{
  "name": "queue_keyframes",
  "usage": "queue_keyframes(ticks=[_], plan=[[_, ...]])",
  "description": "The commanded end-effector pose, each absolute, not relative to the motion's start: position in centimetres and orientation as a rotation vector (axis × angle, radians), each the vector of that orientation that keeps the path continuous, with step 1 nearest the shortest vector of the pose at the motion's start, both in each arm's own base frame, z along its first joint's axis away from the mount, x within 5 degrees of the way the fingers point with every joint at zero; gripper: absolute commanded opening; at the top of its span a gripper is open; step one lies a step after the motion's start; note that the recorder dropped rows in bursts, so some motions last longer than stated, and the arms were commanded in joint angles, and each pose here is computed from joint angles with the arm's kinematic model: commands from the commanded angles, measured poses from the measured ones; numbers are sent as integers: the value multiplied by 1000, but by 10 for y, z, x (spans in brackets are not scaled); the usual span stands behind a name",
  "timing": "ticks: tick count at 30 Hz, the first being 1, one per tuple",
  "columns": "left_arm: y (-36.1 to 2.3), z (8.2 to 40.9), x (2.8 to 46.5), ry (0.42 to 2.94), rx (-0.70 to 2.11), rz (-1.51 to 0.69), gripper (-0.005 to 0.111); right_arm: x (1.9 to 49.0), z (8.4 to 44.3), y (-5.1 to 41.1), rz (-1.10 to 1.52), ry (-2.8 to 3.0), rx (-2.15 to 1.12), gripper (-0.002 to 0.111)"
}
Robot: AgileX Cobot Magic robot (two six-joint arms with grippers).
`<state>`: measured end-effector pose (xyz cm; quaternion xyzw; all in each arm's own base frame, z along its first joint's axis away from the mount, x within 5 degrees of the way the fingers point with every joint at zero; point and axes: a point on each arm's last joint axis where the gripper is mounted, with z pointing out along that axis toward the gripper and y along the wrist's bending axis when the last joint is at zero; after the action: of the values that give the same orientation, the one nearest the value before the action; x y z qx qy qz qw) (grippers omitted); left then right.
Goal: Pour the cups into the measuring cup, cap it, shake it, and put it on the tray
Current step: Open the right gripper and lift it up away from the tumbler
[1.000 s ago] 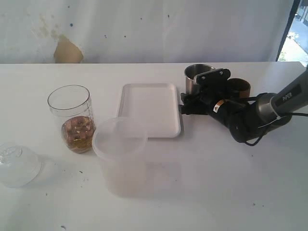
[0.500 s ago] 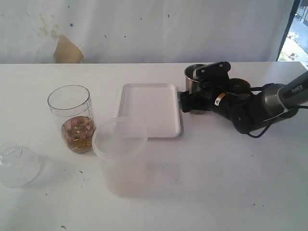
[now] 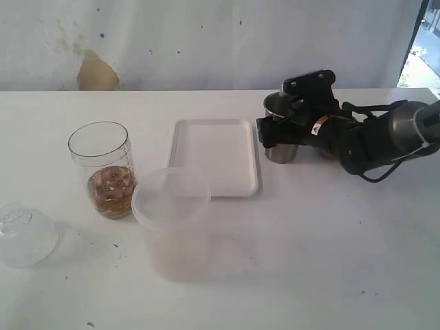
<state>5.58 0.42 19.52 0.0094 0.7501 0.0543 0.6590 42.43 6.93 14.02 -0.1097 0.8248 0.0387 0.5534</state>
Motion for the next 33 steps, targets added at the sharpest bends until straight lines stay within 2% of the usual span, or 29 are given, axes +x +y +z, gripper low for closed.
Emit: queue_keyframes(ticks=[1,15,22,33], plan=[[4,195,56,1687,22,117,1,423,153,67,84,1923,-256,103],[4,195,56,1687,22,117,1,418,202,67,85,1805,-244,103],[4,195,56,1687,22,117,1,399,263,63,78,1709,-233,103],[4,195,56,1687,22,117,1,333,366,52,61,1614,-205,103]])
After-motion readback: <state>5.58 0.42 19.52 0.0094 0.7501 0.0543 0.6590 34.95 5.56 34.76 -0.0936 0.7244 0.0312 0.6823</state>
